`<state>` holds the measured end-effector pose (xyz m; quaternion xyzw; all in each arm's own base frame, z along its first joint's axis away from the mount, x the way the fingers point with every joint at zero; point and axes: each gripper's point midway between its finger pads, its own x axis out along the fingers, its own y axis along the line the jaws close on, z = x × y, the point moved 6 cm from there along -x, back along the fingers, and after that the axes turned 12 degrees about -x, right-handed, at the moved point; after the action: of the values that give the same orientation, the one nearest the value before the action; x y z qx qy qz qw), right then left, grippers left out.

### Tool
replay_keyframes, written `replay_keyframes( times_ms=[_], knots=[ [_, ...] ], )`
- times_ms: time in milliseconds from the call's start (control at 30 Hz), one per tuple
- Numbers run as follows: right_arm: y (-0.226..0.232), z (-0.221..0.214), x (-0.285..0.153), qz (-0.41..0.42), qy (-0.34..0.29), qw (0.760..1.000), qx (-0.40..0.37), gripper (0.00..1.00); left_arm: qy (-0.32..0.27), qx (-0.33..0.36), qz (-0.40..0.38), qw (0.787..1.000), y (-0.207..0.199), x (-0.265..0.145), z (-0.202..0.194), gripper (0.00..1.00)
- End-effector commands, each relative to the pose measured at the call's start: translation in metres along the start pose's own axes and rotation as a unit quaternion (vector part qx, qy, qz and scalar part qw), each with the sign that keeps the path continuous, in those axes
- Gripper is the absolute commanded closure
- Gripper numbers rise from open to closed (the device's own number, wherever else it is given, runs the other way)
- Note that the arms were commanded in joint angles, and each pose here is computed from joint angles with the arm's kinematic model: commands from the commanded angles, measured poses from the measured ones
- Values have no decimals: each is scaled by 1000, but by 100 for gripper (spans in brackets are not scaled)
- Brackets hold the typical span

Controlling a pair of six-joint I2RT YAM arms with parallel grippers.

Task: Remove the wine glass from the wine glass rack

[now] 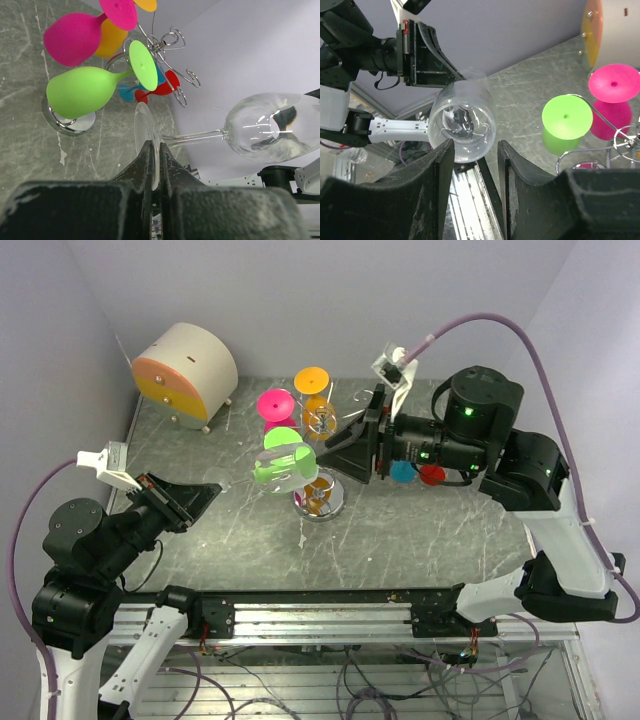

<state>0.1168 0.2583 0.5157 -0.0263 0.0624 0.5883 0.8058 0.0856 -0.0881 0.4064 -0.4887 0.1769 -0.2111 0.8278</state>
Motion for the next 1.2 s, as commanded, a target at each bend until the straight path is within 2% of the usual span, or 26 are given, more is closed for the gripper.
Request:
replay_keyframes(
  times_ms=[0, 267, 400, 500, 533, 700, 800, 900, 933, 1067, 1167],
  knots=[
    [3, -4, 15, 24, 4, 1000, 13, 61, -14, 20, -57, 998, -25, -7, 8, 93],
    [-2, -13, 33, 21, 14, 1000, 15, 62, -16, 29, -72, 997, -36, -12, 10, 93],
    [0, -13, 39, 36, 11, 999, 19, 77, -13, 28, -73, 997, -36, -12, 10, 93],
    [0, -11, 41, 38, 7, 999, 22, 98, -11, 26, -71, 997, -35, -10, 10, 93],
    [-1, -10, 41, 32, 6, 999, 23, 100, -12, 25, -69, 997, -34, -9, 10, 93],
    [-16, 0, 25, -50, -20, 998, 19, 100, -14, 24, -59, 998, -30, -6, 11, 76],
    [-24, 14, 0, -109, -56, 992, 12, 100, -13, 22, -50, 998, -28, -2, 12, 61],
    [-33, 30, -32, -178, -101, 979, 10, 100, -15, 21, -35, 999, -25, 1, 14, 47],
    [-36, 36, -45, -203, -118, 972, 10, 100, -14, 21, -30, 999, -24, 3, 15, 46],
    [-52, 51, -98, -315, -178, 932, 12, 100, -14, 19, -25, 999, -23, 7, 16, 44],
    [-72, 50, -133, -432, -180, 884, 1, 100, -14, 19, -25, 999, -21, 10, 16, 45]
  ],
)
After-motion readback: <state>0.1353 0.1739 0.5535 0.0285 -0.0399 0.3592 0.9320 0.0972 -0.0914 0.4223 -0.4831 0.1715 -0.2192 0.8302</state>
